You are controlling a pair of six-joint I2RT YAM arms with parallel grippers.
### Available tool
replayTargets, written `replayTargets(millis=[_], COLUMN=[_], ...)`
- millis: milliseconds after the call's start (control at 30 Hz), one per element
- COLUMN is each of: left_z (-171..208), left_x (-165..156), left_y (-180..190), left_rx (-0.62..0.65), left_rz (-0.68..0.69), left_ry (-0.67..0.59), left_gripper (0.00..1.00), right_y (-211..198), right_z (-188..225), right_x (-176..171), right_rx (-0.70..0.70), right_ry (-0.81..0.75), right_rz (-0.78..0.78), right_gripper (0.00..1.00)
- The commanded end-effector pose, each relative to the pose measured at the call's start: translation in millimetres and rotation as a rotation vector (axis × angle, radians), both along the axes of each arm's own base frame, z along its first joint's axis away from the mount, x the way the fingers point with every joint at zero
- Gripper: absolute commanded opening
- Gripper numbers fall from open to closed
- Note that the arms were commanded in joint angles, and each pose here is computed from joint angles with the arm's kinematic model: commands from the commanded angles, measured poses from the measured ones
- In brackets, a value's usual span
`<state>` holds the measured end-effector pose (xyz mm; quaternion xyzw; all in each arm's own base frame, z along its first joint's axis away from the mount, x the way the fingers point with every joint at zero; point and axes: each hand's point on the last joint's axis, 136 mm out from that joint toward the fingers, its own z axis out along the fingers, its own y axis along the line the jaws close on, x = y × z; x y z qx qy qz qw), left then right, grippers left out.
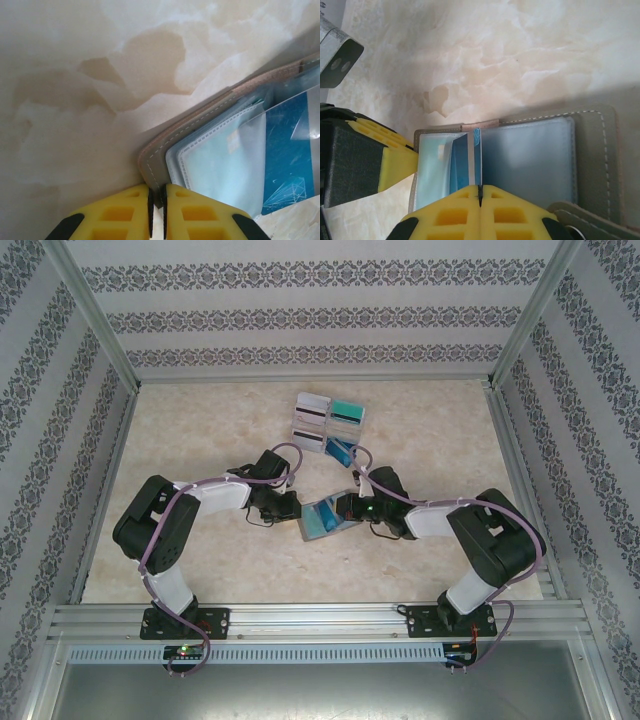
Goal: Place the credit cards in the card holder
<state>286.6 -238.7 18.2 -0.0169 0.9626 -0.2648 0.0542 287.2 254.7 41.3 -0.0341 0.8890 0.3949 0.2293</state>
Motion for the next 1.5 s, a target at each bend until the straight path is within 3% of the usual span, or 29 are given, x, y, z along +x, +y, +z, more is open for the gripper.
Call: replayTargets(millis=[0,333,633,900,1467], left_z=[-10.8,-7.8,-7.4,-9.9,-9.0], left_x=[-16.5,-16.2,-14.2,-14.0,-15.9], left_y=[-23.7,-23.8,-21.2,-20.7,-23.0], left_rx=[-0.064,-0.065,-0.036,-0.038,-0.067], left_rz=[-0.064,-0.061,-0.071,-0.058,-0.034], left_ry=[0.034,0.03,0.026,0.029,0.037], left_gripper=[0.14,0.12,0.12,0.11,0.11], right_y=[10.6,13.3,16.3,-16.0,-12.2], right_z=[0.2,-1.3,14.3,19.2,-7.5], right_x=[-0.2,-0.5,-5.4,-0.9,1.4], right_rx=[0.0,-0.03,0.123,0.1,0.06], right_ry=[-0.023,-0.034,0.042,0.024,-0.013], right_rz=[0.003,-0.016,0.087,-0.013,-0.123], right_gripper=[0.0,0.0,0.0,0.0,0.0])
